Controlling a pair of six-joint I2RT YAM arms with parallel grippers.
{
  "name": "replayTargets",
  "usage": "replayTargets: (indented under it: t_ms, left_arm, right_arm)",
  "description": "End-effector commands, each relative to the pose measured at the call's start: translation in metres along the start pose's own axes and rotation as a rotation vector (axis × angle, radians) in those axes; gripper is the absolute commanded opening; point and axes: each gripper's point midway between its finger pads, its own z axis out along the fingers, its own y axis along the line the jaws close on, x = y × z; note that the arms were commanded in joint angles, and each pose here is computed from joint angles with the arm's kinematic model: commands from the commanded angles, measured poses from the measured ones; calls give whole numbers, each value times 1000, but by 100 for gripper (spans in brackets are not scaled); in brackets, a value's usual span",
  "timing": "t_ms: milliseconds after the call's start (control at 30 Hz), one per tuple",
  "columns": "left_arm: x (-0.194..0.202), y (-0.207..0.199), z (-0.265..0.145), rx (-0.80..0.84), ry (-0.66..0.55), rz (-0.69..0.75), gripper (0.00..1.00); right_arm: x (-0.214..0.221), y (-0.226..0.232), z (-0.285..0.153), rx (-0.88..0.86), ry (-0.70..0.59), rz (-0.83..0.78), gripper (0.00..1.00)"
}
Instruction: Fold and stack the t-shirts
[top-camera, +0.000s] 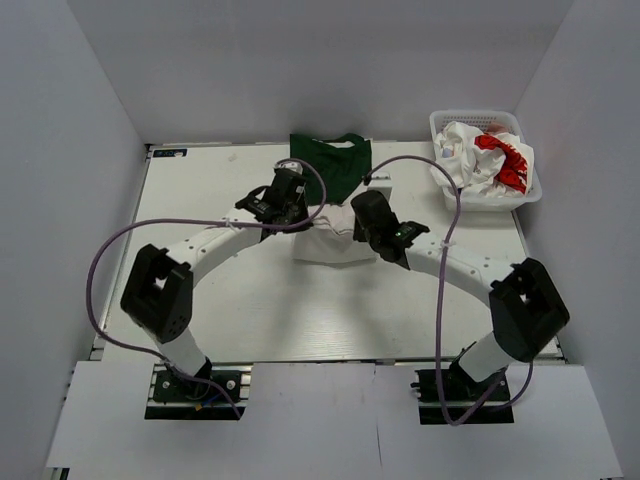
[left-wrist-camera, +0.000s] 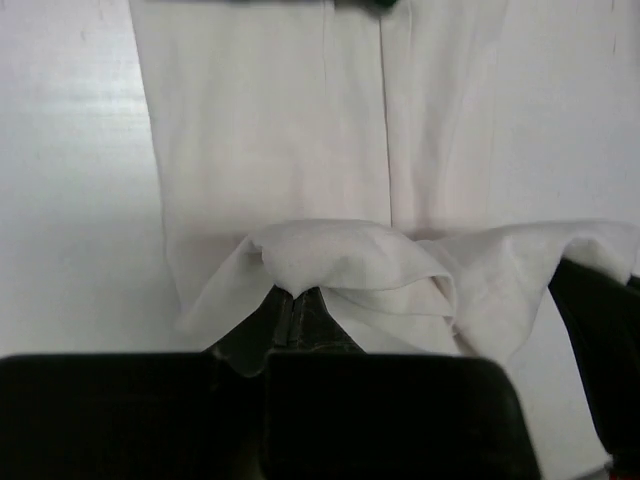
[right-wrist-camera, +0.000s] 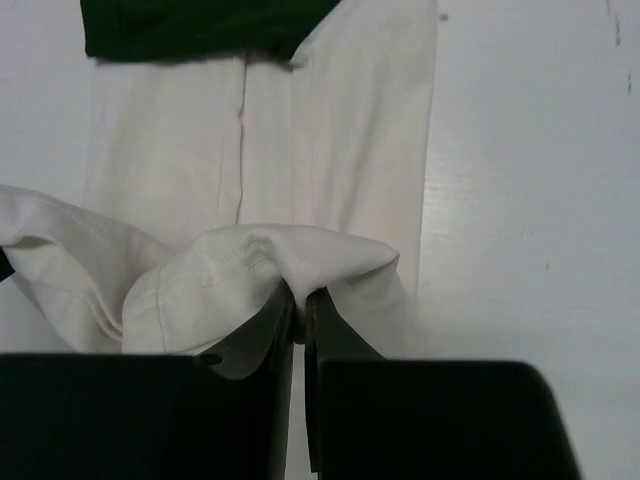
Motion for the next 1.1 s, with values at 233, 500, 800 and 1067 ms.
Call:
replayTargets:
  t_ms: [233,500,800,1067]
  left_arm:
    - [-59,27,57,-133,-61,-42,0]
    - [-77,39,90,-143,-87,-83,0]
    - [-95,54,113,-234,-55,-97,31]
    - [-111,49,53,-185,-175,-120,100]
  right_arm:
    - [-66,6,65,-8,-75,7,0]
    - [-60,-10,114,39,-16,42,0]
    - [-64,-21,147,107,45,76,55]
    - [-73,-13,104,8,13,90,90]
